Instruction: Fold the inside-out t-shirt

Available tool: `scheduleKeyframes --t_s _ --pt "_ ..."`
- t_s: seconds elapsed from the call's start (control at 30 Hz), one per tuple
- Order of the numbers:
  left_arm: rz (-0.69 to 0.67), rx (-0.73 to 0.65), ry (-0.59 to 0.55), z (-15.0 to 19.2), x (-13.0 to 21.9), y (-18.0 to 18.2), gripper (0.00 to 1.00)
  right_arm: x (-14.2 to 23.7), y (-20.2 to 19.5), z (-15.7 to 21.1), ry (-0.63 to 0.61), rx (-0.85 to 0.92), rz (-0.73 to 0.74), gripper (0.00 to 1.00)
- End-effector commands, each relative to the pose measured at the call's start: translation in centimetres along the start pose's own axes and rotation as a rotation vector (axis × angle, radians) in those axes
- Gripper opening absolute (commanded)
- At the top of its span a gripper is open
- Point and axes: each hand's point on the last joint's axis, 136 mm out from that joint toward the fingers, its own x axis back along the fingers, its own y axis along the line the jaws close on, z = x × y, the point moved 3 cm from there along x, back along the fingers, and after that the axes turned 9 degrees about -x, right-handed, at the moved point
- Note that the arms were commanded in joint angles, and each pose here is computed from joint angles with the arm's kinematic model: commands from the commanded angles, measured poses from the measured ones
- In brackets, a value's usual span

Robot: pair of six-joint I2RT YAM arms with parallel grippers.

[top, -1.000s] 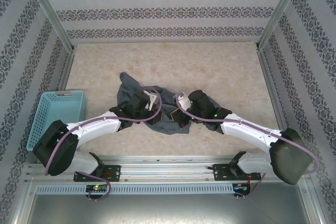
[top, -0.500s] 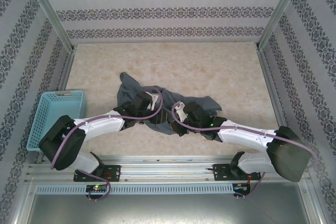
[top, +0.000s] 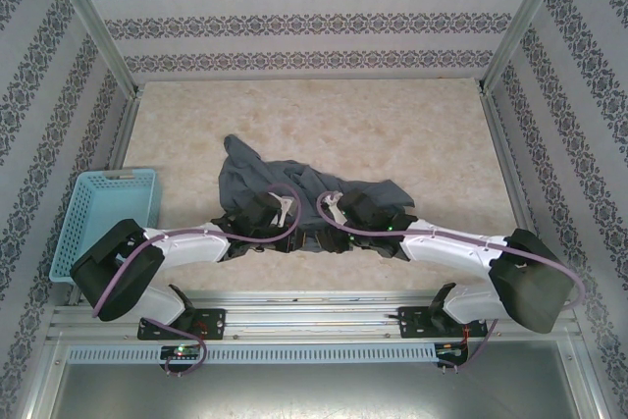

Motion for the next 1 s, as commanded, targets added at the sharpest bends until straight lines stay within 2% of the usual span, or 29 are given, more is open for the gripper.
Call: scheduleKeyframes --t_s 0.0,0.13,0.33,0.63,0.87,0.97 --pt "0.052 -0.02 -0.047 -0.8 0.2 -1.3 0.25 -0.1 0.5 0.3 0.063 0.026 0.015 0.39" --pt "0.053 -0.025 -0.059 -1.1 0.2 -1.4 0.25 0.1 0.8 0.1 0.067 0.075 0.068 0.42" --pt "0.063 -0.018 -0.057 -0.6 0.0 -1.3 0.24 1.0 1.7 -1.0 0.048 0.094 0.062 0.45" --pt "0.08 -0.008 -0.072 -0.3 0.1 -1.2 0.23 -1.0 1.7 -0.9 0.11 0.123 0.072 0.48" --pt "0.093 -0.016 -0.074 -0.4 0.1 -1.5 0.23 -2.5 0.0 -0.7 0.133 0.127 0.168 0.53" --pt "0.094 -0.019 -0.076 -0.4 0.2 -1.5 0.22 -3.0 -0.3 -0.8 0.132 0.125 0.187 0.48"
